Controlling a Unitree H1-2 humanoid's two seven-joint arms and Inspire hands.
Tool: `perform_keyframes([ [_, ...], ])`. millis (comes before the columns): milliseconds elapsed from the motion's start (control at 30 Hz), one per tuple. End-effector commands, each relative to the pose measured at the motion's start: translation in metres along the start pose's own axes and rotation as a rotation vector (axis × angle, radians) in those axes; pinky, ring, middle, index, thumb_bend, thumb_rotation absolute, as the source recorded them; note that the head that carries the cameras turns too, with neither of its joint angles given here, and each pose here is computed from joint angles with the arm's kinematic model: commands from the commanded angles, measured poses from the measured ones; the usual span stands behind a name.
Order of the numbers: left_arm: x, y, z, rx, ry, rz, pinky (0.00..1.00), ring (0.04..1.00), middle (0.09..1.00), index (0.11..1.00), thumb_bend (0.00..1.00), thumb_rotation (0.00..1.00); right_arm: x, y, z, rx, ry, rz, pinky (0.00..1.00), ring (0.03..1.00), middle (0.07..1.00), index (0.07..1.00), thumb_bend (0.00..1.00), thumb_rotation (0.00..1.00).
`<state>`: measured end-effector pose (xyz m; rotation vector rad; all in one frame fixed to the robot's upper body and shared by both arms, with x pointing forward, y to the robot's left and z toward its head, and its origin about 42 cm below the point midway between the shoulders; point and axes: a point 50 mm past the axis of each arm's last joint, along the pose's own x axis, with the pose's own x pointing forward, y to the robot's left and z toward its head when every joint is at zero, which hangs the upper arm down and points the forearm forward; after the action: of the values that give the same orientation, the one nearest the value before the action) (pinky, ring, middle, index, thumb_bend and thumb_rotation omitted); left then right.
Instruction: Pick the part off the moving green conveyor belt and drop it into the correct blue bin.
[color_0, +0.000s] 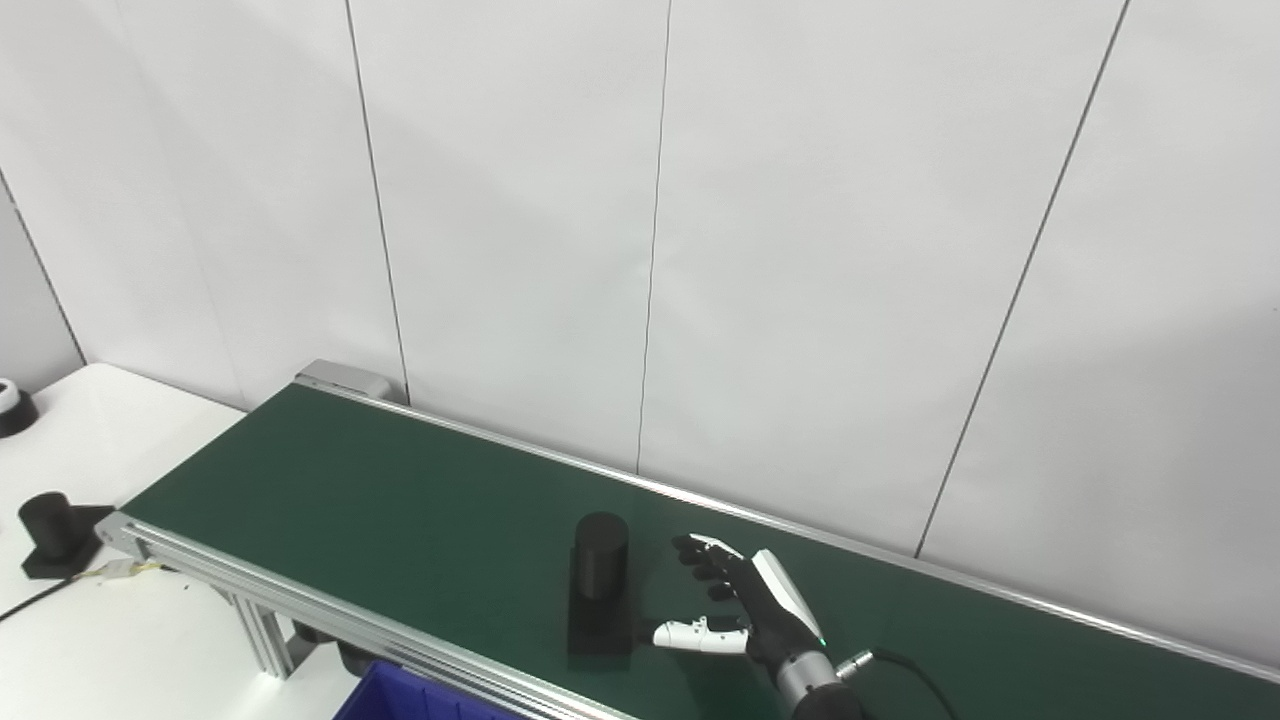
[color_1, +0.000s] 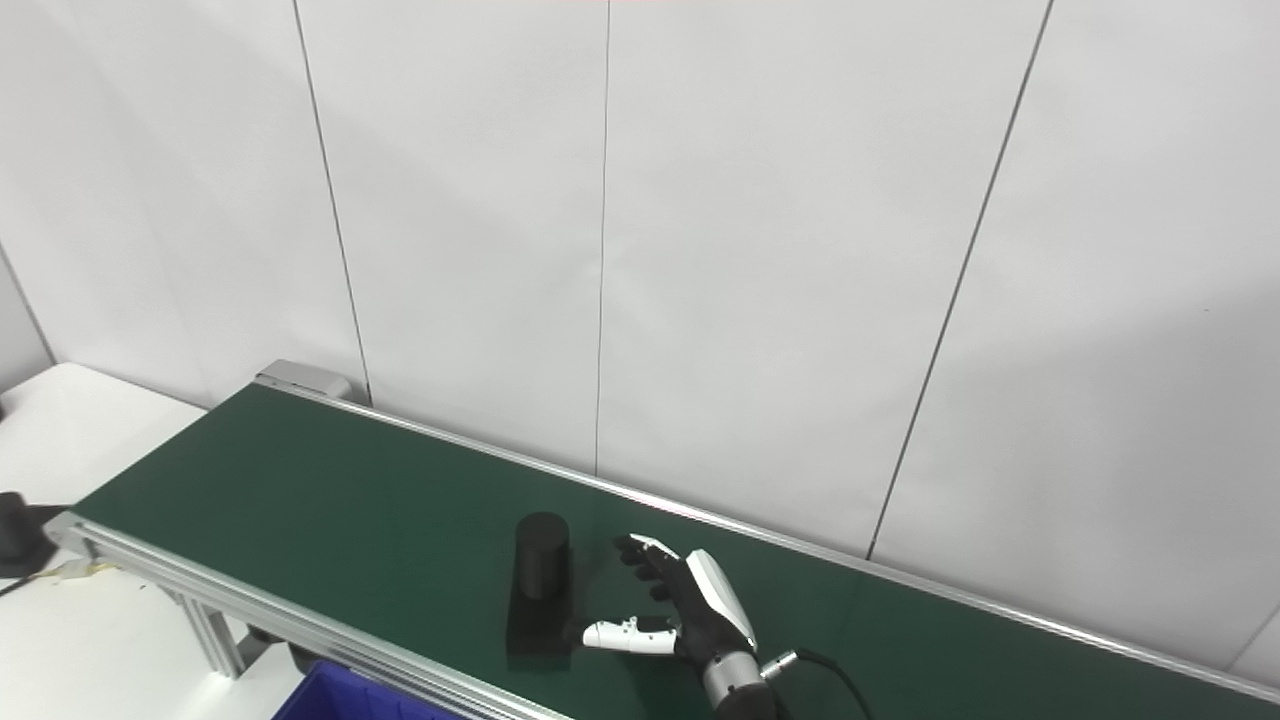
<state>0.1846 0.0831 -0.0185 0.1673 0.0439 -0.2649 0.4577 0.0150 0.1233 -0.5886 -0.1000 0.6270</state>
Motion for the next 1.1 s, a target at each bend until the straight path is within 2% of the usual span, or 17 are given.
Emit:
perform_keyframes([
  [0, 0.009, -0.04, 0.033, -0.065, -0.123, -0.116, 0.6, 0.712, 0.795, 0.804, 1.0, 0.14, 0.018, -0.007, 0.041, -0.02, -0.114, -0.022, 0.78, 0.84, 0.844, 0.846, 0.88, 0.39],
  [100, 0.007, -0.044, 0.035, -0.093, -0.118, -0.122, 0.6, 0.711, 0.793, 0.801, 1.0, 0.12, 0.019, -0.005, 0.042, -0.02, -0.114, -0.021, 0.77, 0.834, 0.843, 0.845, 0.88, 0.38],
  [133, 0.006, -0.045, 0.035, -0.097, -0.116, -0.119, 0.61, 0.723, 0.813, 0.821, 1.0, 0.05, 0.018, -0.004, 0.042, -0.019, -0.115, -0.019, 0.77, 0.831, 0.842, 0.845, 0.88, 0.38],
  [200, 0.005, -0.048, 0.036, -0.1, -0.114, -0.115, 0.62, 0.737, 0.823, 0.833, 1.0, 0.01, 0.017, -0.004, 0.041, -0.019, -0.119, -0.018, 0.77, 0.832, 0.844, 0.845, 0.88, 0.38],
  [267, 0.003, -0.051, 0.038, -0.101, -0.097, -0.116, 0.64, 0.757, 0.84, 0.837, 1.0, 0.02, 0.017, -0.003, 0.04, -0.02, -0.116, -0.015, 0.78, 0.842, 0.855, 0.848, 0.88, 0.38],
  [400, 0.001, -0.058, 0.043, -0.095, -0.123, -0.111, 0.62, 0.746, 0.822, 0.798, 1.0, 0.06, 0.016, -0.001, 0.039, -0.033, -0.117, -0.011, 0.77, 0.838, 0.853, 0.846, 0.87, 0.4],
  [467, -0.001, -0.061, 0.044, -0.097, -0.121, -0.114, 0.65, 0.777, 0.835, 0.805, 1.0, 0.06, 0.016, -0.001, 0.039, -0.034, -0.119, -0.01, 0.76, 0.835, 0.852, 0.844, 0.87, 0.4],
  [567, -0.005, -0.063, 0.046, -0.112, -0.105, -0.119, 0.64, 0.772, 0.851, 0.842, 1.0, 0.03, 0.016, -0.001, 0.039, -0.029, -0.122, -0.009, 0.76, 0.837, 0.853, 0.842, 0.87, 0.39],
  [667, -0.007, -0.068, 0.049, -0.135, -0.122, -0.118, 0.63, 0.763, 0.845, 0.833, 1.0, 0.0, 0.015, -0.001, 0.039, -0.027, -0.124, -0.008, 0.76, 0.831, 0.847, 0.842, 0.87, 0.39],
  [800, -0.012, -0.074, 0.053, -0.154, -0.096, -0.114, 0.66, 0.786, 0.864, 0.845, 1.0, 0.02, 0.015, 0.001, 0.038, -0.016, -0.123, -0.004, 0.76, 0.817, 0.832, 0.839, 0.87, 0.36],
  [933, -0.015, -0.077, 0.056, -0.154, -0.111, -0.127, 0.69, 0.816, 0.874, 0.838, 1.0, 0.01, 0.013, 0.004, 0.037, -0.014, -0.123, 0.004, 0.77, 0.826, 0.837, 0.841, 0.87, 0.34],
  [1033, -0.017, -0.079, 0.056, -0.171, -0.117, -0.13, 0.67, 0.79, 0.85, 0.816, 1.0, 0.01, 0.013, 0.005, 0.036, -0.014, -0.122, 0.005, 0.78, 0.833, 0.841, 0.843, 0.87, 0.33],
  [1067, -0.017, -0.08, 0.056, -0.171, -0.113, -0.13, 0.63, 0.746, 0.824, 0.811, 1.0, 0.0, 0.013, 0.006, 0.036, -0.013, -0.121, 0.004, 0.78, 0.833, 0.84, 0.84, 0.86, 0.31],
])
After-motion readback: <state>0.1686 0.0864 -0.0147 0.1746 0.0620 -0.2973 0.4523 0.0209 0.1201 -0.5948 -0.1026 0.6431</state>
